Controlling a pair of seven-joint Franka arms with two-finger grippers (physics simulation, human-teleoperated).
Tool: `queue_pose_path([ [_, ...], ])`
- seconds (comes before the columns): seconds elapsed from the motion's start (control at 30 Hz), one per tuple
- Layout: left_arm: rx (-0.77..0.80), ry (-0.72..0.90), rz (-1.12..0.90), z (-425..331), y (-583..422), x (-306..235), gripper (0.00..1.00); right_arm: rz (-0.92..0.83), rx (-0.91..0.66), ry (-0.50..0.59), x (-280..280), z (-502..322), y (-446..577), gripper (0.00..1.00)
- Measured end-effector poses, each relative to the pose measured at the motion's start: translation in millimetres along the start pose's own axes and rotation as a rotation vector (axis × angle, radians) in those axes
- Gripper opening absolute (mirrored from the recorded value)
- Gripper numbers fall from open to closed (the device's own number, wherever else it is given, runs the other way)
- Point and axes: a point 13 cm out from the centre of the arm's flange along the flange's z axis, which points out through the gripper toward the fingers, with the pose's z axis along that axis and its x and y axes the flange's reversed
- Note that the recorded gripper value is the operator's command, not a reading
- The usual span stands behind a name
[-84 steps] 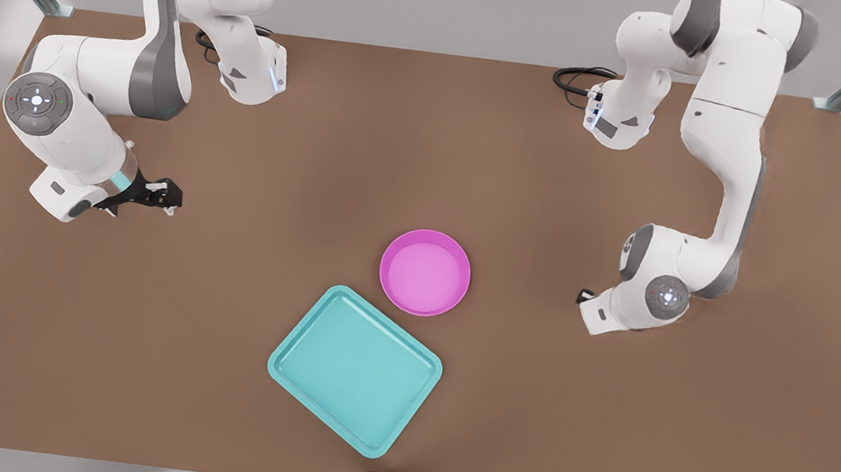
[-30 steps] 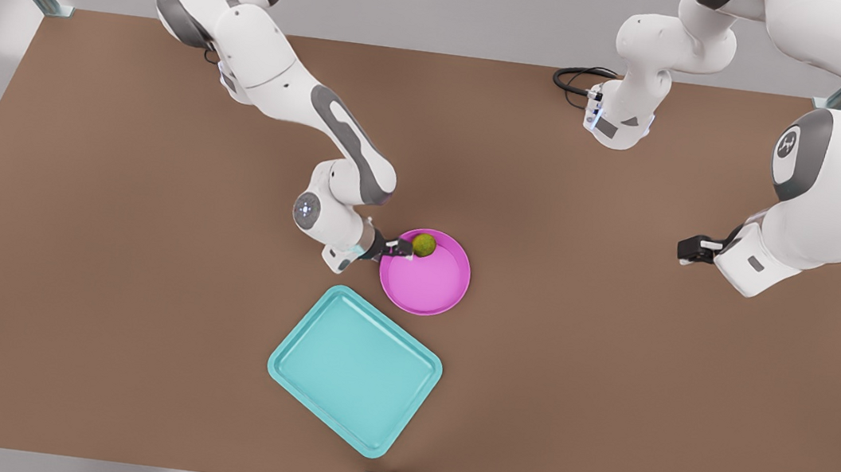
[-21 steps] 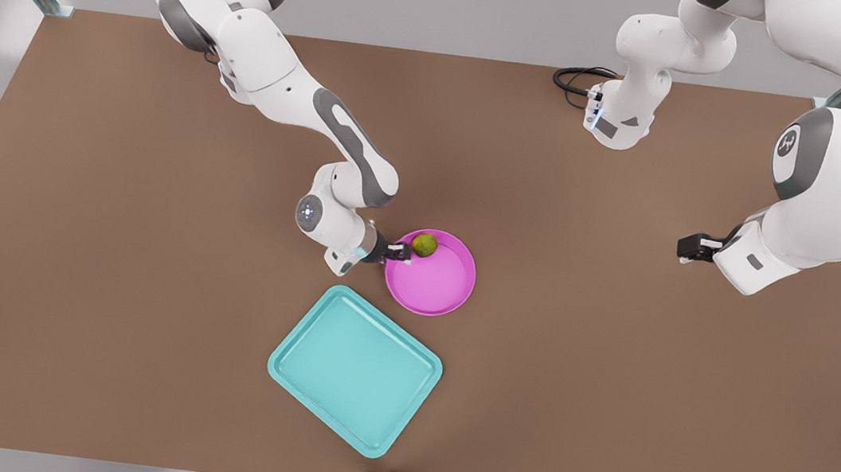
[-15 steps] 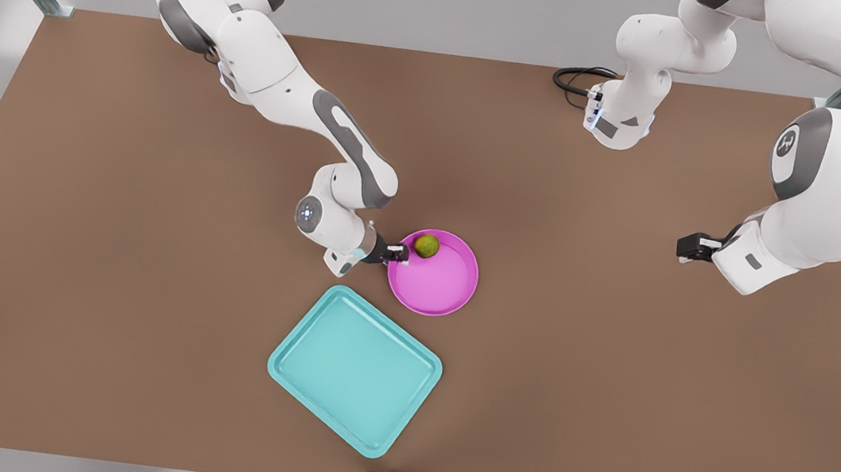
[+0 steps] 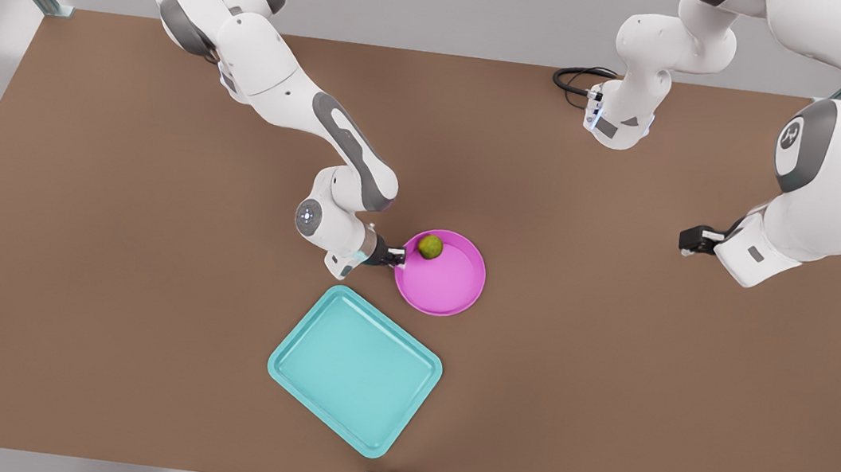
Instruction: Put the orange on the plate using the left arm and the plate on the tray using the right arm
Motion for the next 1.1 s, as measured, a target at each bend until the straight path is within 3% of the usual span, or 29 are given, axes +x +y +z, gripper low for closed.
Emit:
queue_pose_path([
  [0.1, 0.0, 0.009, 0.002, 1.3, -0.1, 1.7, 1.0, -0.002, -0.001, -0.002, -1.1, -1.6, 0.8, 0.22],
  [0.5, 0.002, 0.023, -0.007, 1.3, 6.2, 6.3, 1.0, -0.02, -0.037, -0.016, -18.1, -26.7, 23.8, 0.21],
  [1.1, 0.023, 0.045, -0.003, 2.4, 2.6, 8.2, 1.0, 0.094, -0.164, -0.187, -208.1, -161.5, -43.5, 0.21],
])
